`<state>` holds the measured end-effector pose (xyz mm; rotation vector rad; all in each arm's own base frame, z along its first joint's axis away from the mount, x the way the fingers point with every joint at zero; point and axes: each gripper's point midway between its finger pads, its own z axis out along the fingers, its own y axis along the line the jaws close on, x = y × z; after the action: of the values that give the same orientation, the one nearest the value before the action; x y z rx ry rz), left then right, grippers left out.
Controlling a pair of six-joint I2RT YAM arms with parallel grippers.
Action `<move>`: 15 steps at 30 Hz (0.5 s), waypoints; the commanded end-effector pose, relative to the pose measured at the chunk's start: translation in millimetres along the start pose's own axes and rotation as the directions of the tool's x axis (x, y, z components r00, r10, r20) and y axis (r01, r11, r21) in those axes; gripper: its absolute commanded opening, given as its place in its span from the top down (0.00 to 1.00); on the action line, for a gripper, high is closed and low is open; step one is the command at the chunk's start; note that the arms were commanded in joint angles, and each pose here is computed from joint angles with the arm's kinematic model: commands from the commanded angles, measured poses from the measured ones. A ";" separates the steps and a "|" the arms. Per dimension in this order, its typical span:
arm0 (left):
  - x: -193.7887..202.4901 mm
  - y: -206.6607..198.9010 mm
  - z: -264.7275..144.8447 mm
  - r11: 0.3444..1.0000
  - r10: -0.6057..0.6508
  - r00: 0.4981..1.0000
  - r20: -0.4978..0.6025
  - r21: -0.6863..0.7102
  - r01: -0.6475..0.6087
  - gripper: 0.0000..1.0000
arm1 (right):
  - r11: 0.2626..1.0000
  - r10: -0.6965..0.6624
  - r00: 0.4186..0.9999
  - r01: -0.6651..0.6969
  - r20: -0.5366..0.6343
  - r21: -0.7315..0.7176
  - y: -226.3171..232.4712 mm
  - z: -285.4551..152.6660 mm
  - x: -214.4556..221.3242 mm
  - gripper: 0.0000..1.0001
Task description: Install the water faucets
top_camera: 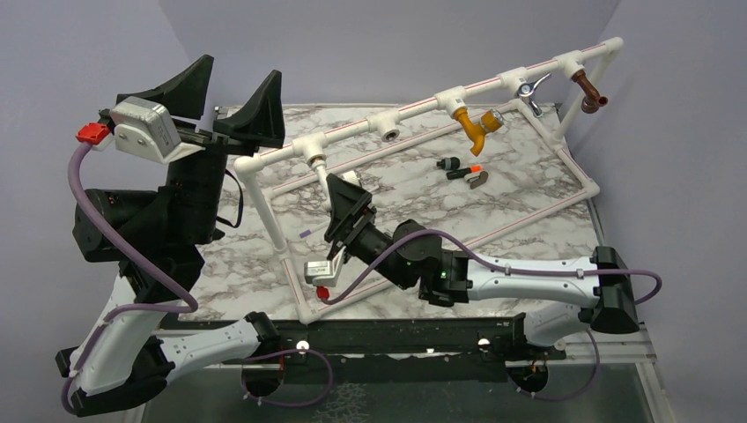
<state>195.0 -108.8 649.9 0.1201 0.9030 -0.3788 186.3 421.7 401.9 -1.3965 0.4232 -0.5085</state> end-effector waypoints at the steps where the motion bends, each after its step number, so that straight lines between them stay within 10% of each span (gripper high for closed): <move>1: -14.7 6.0 -2.0 1.000 -0.011 1.000 0.026 -0.014 0.011 0.01 | 1.000 0.001 0.998 0.000 -0.065 0.027 -12.1 3.5 9.1 0.24; 15: -15.9 4.6 -3.1 1.000 -0.022 0.999 0.025 -0.009 0.022 0.01 | 0.998 0.061 0.991 -0.061 -0.116 0.000 4.4 14.3 18.1 0.43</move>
<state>193.3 -111.7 649.7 0.1264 0.9035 -0.3929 200.3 426.8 392.9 -1.3904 0.5089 -0.5193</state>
